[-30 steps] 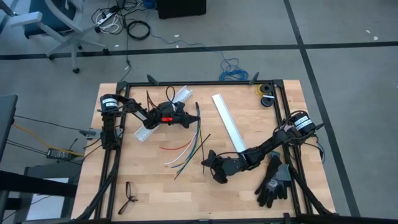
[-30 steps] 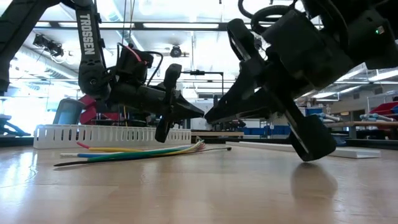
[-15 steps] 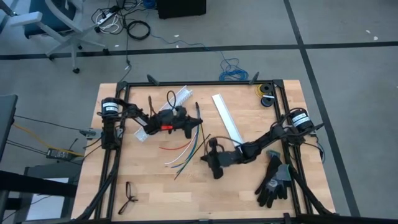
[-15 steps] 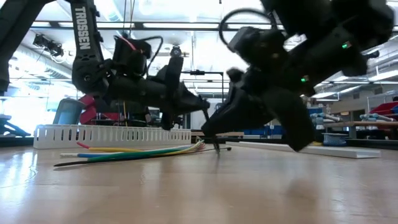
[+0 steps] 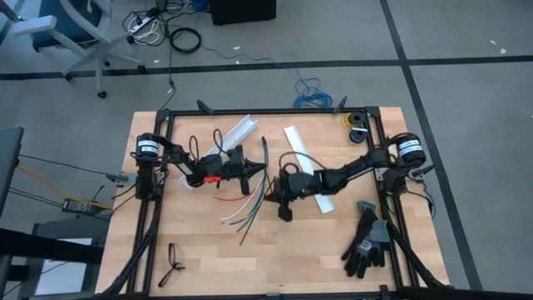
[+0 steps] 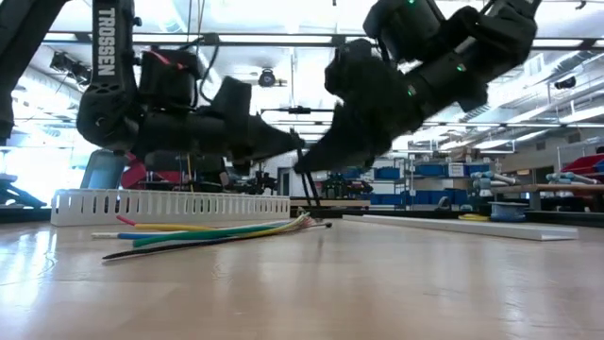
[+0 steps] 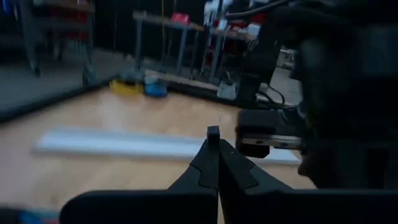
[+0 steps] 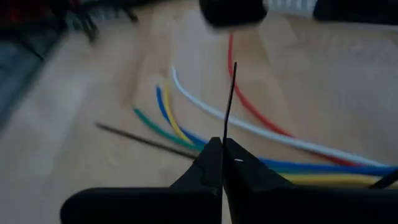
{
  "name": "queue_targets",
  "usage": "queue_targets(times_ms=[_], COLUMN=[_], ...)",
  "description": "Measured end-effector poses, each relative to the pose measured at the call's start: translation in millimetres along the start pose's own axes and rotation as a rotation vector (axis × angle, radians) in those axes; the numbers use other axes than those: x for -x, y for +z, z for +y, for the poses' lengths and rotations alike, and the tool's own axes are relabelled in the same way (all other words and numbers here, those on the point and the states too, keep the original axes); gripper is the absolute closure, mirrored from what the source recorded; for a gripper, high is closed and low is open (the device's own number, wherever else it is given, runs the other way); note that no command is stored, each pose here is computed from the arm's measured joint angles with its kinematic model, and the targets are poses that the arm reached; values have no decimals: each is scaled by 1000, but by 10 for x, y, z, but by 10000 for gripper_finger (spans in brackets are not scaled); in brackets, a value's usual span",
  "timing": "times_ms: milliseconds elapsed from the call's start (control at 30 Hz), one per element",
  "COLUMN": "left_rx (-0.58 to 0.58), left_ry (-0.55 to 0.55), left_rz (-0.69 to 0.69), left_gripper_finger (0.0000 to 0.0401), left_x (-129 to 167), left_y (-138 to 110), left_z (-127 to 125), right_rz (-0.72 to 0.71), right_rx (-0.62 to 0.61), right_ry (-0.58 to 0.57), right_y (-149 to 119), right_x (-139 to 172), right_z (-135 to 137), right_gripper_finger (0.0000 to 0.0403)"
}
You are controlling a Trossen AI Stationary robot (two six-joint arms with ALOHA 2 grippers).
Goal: Ziptie cables
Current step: Prepare the right black zip tie to wrap the cable wires
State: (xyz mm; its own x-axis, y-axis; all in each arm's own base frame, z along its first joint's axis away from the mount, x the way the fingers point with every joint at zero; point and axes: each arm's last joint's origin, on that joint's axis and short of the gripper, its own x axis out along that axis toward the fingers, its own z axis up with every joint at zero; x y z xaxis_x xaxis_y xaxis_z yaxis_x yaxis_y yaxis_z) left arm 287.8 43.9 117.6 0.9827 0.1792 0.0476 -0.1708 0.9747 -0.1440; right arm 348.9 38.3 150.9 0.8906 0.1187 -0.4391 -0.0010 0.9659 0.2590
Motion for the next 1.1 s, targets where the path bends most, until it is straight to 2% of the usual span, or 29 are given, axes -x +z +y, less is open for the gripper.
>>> queue_targets(times_ms=[233,433,700,933,1100], left_rx=[-248,-377,-601,-637,-671], left_ry=[-1,20,17,20,62], left_rz=[-34,-36,-43,-72,-72], left_gripper_finger=[401,401,401,401,401], left_x=[27,27,8,-57,-56], left_y=[25,29,40,89,119], left_z=[-3,2,-13,-24,-17], right_rz=[-53,-44,-81,-91,-90], right_rx=[-178,-264,-336,-370,-377], right_ry=[28,95,123,99,101], right_y=[218,281,363,379,378], right_x=[116,162,210,232,230], right_z=[-282,-451,-649,-746,-737], right_gripper_finger=[403,403,403,403,403])
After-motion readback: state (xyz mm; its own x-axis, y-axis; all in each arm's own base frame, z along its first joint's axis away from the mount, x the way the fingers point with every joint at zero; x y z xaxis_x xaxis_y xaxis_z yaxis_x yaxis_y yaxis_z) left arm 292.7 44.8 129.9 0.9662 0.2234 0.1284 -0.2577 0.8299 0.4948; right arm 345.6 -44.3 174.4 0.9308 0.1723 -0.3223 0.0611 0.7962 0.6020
